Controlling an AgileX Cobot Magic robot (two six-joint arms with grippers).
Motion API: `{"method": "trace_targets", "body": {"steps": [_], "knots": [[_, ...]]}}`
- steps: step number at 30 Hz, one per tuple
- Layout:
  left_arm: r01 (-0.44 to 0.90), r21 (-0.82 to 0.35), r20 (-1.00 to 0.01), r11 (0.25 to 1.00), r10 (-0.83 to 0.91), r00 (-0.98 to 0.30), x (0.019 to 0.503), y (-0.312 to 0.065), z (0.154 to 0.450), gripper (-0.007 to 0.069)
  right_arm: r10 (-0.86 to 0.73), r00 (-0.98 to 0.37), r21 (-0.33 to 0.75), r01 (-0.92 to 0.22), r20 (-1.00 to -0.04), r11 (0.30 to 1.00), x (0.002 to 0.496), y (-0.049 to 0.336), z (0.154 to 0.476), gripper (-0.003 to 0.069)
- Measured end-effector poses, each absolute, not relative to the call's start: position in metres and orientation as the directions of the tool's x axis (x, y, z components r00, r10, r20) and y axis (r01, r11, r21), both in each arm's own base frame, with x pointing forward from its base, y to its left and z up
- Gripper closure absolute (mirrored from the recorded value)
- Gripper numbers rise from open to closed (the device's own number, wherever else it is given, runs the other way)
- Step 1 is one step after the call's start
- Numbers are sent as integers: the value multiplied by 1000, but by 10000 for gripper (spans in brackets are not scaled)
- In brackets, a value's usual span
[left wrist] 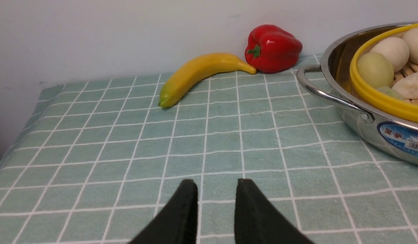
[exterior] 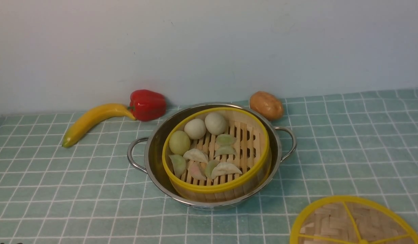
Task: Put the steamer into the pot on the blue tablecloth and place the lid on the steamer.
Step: 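Move the gripper down to the bamboo steamer lid and grasp its center knob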
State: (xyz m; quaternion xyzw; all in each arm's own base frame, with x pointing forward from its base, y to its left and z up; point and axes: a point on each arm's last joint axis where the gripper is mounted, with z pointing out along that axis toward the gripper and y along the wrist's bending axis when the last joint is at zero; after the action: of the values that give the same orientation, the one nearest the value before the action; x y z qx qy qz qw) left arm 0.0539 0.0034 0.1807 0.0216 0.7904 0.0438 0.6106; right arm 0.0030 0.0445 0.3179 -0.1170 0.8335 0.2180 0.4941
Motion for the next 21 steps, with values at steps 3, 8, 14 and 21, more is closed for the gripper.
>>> {"method": "trace_targets", "body": {"steps": [3,8,14,21], "knots": [[-19,96,-963,995,88,-253,54,3,181,466,-67,-588,211,-392,-806,895,31,41,316,419],[-19,96,-963,995,88,-253,54,3,181,466,-126,-779,250,-343,-614,905,85,36,299,419],[-19,96,-963,995,88,-253,54,3,181,466,-95,-887,305,-253,-451,918,144,34,276,435],[-19,96,-963,995,88,-253,54,3,181,466,-290,-882,229,-390,-371,892,203,46,262,445]]}}
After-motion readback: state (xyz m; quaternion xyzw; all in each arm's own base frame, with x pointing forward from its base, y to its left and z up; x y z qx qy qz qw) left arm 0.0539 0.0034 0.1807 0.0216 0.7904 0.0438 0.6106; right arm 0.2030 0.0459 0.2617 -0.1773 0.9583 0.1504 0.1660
